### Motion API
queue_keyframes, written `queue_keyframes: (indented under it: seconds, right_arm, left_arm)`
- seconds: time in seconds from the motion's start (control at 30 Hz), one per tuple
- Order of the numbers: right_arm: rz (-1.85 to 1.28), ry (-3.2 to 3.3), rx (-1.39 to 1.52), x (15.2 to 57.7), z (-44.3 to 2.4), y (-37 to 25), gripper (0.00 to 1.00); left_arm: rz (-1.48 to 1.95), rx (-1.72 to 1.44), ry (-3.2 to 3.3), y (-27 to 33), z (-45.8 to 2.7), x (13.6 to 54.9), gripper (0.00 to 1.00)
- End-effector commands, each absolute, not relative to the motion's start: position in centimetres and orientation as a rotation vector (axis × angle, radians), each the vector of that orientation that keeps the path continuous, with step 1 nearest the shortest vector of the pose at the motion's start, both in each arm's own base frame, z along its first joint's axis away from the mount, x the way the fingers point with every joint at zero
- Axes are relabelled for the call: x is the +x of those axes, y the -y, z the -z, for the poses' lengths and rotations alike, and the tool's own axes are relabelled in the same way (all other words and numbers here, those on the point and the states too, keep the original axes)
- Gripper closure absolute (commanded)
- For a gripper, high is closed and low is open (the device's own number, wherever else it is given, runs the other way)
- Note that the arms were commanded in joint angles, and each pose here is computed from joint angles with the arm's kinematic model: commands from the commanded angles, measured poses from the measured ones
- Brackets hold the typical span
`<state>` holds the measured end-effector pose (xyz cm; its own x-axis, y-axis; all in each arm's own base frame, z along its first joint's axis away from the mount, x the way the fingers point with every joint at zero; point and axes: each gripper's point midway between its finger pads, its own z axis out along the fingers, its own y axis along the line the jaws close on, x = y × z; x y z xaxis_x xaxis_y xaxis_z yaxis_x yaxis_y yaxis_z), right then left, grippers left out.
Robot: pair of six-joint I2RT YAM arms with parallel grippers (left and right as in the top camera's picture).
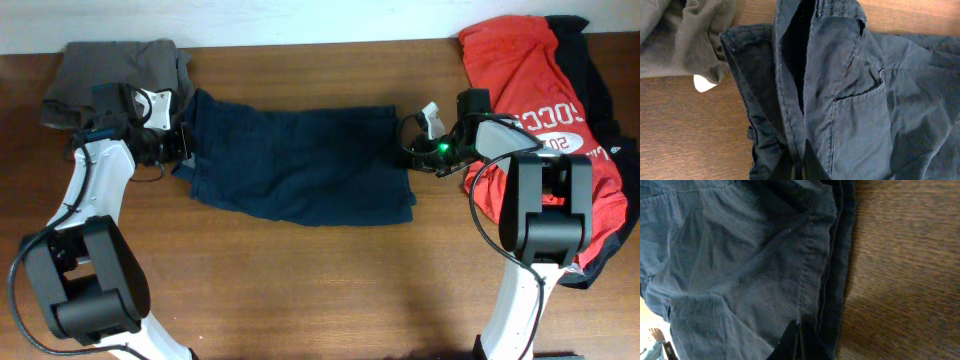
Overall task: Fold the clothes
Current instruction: 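Lift the left end with left gripper and fold it toward the right gripper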
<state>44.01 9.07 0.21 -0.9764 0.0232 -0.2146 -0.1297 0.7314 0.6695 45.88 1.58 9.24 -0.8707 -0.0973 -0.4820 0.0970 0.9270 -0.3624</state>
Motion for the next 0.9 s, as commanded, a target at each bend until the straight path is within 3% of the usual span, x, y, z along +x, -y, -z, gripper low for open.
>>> queue_keyframes:
  seconds: [0.0,0.43,0.87]
  right_arm:
    - [-0.946,-2.812,-0.027,44.0,1.9,-8.2,0.96]
    - [-0.864,-2.926,0.075,42.9,5.5,-7.6,0.96]
    - [-0.849,-2.930,0.049,42.9,5.5,-8.1,0.96]
  left_arm:
    - [0.500,-0.001,-2.526,-1.9,-11.4,46.4,1.00]
    - [0.369,0.059,-2.497,-0.6,-14.1,46.4,0.99]
    - [0.330,0.351,-2.426,12.4,-15.6,46.4,0.99]
